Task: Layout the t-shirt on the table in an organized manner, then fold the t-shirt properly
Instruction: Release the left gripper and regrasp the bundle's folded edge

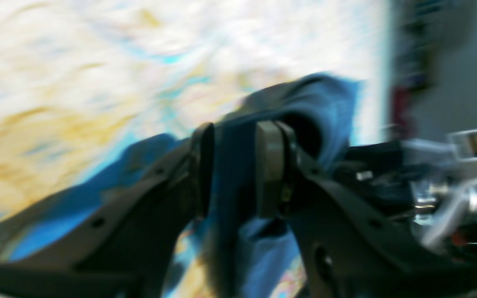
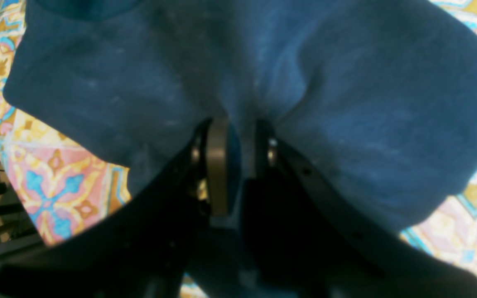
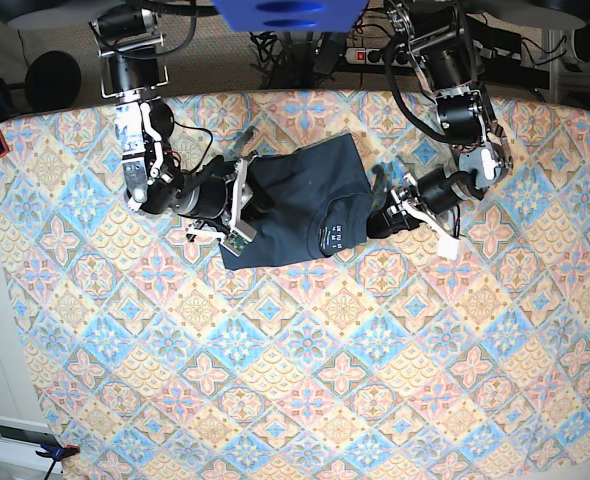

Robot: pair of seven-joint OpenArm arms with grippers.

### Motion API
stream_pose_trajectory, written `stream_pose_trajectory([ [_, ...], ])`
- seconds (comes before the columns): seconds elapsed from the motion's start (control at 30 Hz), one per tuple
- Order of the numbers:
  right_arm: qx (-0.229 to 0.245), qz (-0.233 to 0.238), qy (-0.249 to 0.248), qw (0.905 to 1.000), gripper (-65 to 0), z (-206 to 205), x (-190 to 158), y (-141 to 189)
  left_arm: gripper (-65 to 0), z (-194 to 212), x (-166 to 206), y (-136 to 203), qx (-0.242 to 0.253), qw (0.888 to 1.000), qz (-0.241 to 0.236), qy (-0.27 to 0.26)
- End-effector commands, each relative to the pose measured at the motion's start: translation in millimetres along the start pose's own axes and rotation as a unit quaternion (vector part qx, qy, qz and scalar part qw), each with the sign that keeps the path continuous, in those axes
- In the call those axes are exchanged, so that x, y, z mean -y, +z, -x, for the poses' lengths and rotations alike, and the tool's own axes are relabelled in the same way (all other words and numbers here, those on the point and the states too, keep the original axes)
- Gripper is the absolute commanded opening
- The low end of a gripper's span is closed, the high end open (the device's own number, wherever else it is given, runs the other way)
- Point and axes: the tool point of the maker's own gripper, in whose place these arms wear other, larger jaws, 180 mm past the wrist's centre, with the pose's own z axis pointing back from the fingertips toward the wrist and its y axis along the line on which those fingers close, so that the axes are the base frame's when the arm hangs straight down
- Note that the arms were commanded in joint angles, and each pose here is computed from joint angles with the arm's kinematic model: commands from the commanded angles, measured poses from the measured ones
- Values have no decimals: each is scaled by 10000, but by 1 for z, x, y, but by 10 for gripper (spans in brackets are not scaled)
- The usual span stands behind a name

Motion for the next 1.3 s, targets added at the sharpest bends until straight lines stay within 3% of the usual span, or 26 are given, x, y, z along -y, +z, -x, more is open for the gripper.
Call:
stream_pose_trajectory([
  [0.0, -31, 147, 93, 9998, -550, -3, 8, 5, -476, -17, 11, 1, 236, 9995, 200, -90],
  [0.27, -28, 145, 88, 9999, -550, -3, 8, 4, -476, -23, 18, -5, 320, 9985, 369, 237],
  [0.37, -28, 145, 88, 9999, -550, -3, 8, 4, -476, -22, 13, -6, 248, 9989, 222, 335],
  [0.7, -29, 147, 88, 9998, -550, -3, 9, 4, -476, -24, -8, 9, -148, 9995, -229, -134],
  [1.0, -8, 154, 99, 9998, -550, -6, 10, 4, -476, -17, -9, 11, -468, 9981, -286, -277],
  [1.17, -8, 154, 99, 9998, -550, -6, 10, 4, -476, -4, -1, 3, -1050, 9903, -284, -861],
  [1.27, -8, 154, 99, 9998, -550, -6, 10, 4, -476, -16, 10, 5, -919, 9876, -262, -1248],
])
